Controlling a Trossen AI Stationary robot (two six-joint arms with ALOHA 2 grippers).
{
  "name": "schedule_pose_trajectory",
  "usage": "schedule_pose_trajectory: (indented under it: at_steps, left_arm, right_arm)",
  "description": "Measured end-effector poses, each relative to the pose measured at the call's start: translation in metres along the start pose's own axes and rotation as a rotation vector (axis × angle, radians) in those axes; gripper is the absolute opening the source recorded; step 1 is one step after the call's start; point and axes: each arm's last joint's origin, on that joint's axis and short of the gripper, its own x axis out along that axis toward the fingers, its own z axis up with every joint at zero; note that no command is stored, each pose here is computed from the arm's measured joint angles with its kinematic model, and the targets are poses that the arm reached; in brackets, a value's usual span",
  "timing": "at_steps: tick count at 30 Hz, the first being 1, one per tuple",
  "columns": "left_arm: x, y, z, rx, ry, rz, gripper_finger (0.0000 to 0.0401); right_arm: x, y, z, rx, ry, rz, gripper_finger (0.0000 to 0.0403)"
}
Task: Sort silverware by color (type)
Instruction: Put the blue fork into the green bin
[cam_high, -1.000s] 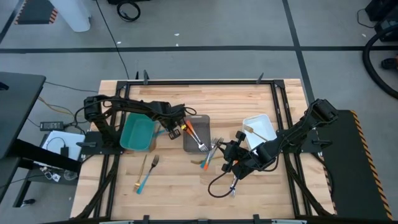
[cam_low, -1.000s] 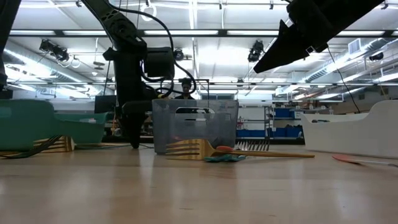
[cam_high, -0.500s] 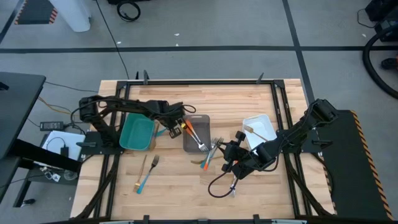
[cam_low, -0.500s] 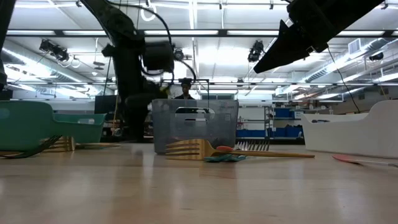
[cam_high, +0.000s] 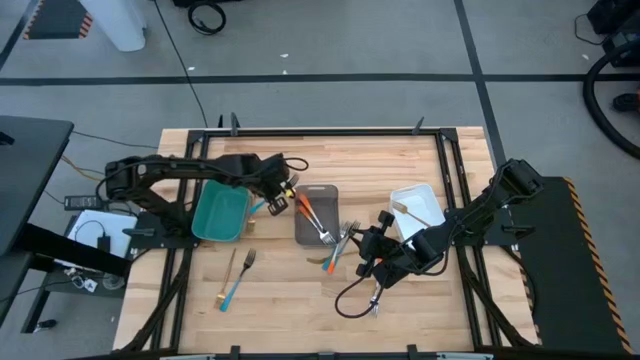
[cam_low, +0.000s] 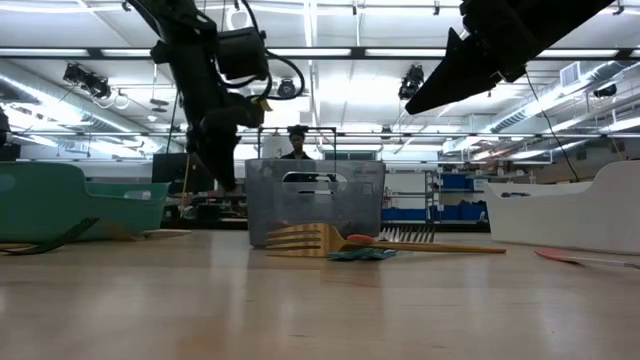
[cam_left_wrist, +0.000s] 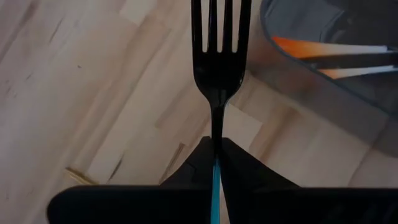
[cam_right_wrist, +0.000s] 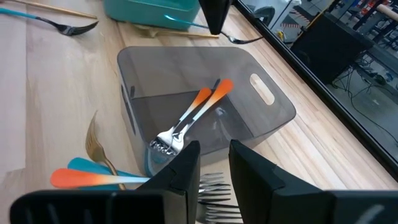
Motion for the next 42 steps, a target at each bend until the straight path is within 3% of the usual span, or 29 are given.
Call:
schedule_pose_trajectory:
  at_steps: [10,20,42]
  left_arm:
    - [-0.020,0.002,-0.001,-0.027,-0.045,-0.012,0.0022]
    - [-0.058,0.007,-0.015,-0.079,-0.068,-0.023,0.0022]
    - [-0.088,0.021,-0.068,-0.171,0.435,0.133,0.0023]
  right_arm:
    - [0.000,0.001,0.001,-0.004,-0.010,0.006,0.0092]
    - [0.000,0.001,0.002,-0.003,-0.014,0.008,0.0092]
    - [0.007,-0.004,0.005,-0.080,-0.028,-0.044,0.0092]
